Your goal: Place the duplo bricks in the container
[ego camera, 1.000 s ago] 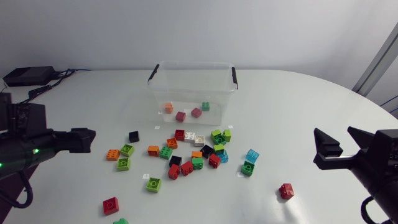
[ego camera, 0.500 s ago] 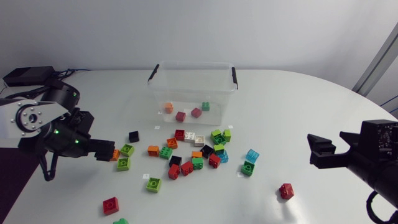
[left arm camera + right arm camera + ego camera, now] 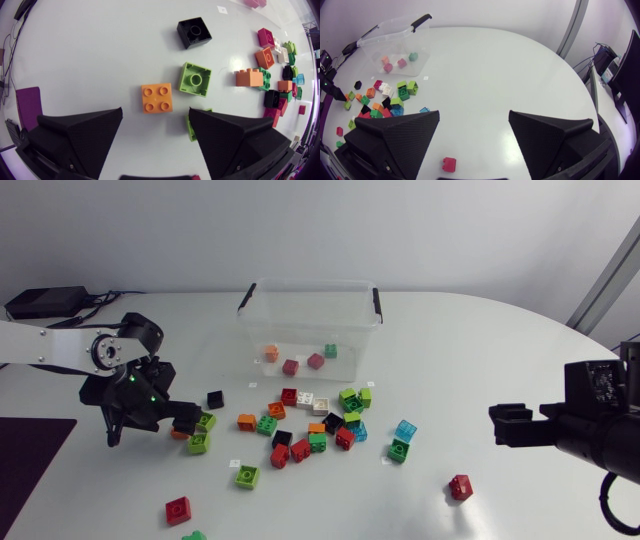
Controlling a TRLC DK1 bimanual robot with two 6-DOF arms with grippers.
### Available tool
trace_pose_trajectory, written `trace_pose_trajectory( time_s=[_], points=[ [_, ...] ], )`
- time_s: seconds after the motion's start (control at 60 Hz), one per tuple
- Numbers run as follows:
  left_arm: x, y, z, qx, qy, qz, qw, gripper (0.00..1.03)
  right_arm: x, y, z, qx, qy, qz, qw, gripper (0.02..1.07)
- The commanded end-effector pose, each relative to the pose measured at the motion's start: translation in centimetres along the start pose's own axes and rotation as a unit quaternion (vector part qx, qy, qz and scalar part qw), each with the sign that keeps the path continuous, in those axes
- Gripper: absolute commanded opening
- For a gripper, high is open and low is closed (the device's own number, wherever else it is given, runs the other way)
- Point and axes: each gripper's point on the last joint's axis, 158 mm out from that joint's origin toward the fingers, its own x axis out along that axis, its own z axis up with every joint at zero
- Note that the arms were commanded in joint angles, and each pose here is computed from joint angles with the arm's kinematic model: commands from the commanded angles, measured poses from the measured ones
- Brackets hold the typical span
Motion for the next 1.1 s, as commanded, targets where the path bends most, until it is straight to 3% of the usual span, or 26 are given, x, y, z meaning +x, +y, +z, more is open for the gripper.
trace_pose_trajectory(
  time_s=[0.0, 0.217, 0.417, 0.767, 1.083],
  points=[
    [0.8, 0.5, 0.2, -0.015, 0.012, 0.007, 1.000, 0.87, 0.3, 0.2, -0.2, 0.021, 0.026, 0.000, 0.999, 1.00],
    [1.8, 1.1, 0.9, -0.035, 0.006, 0.009, 0.999, 0.77, 1.5, 0.1, -1.4, 0.027, 0.069, -0.007, 0.997, 0.97],
    [2.0, 0.8, 1.4, -0.032, -0.002, 0.008, 0.999, 0.74, 1.9, 0.0, -1.9, 0.029, 0.079, -0.009, 0.996, 0.97],
    [2.1, 0.3, 1.6, -0.033, -0.005, 0.004, 0.999, 0.50, 2.9, -0.3, -3.5, 0.026, 0.118, -0.018, 0.993, 0.97],
    [2.2, -0.2, 1.0, -0.036, 0.003, -0.006, 0.999, 0.38, 3.4, -0.7, -4.9, 0.016, 0.159, -0.026, 0.987, 0.97]
  ],
)
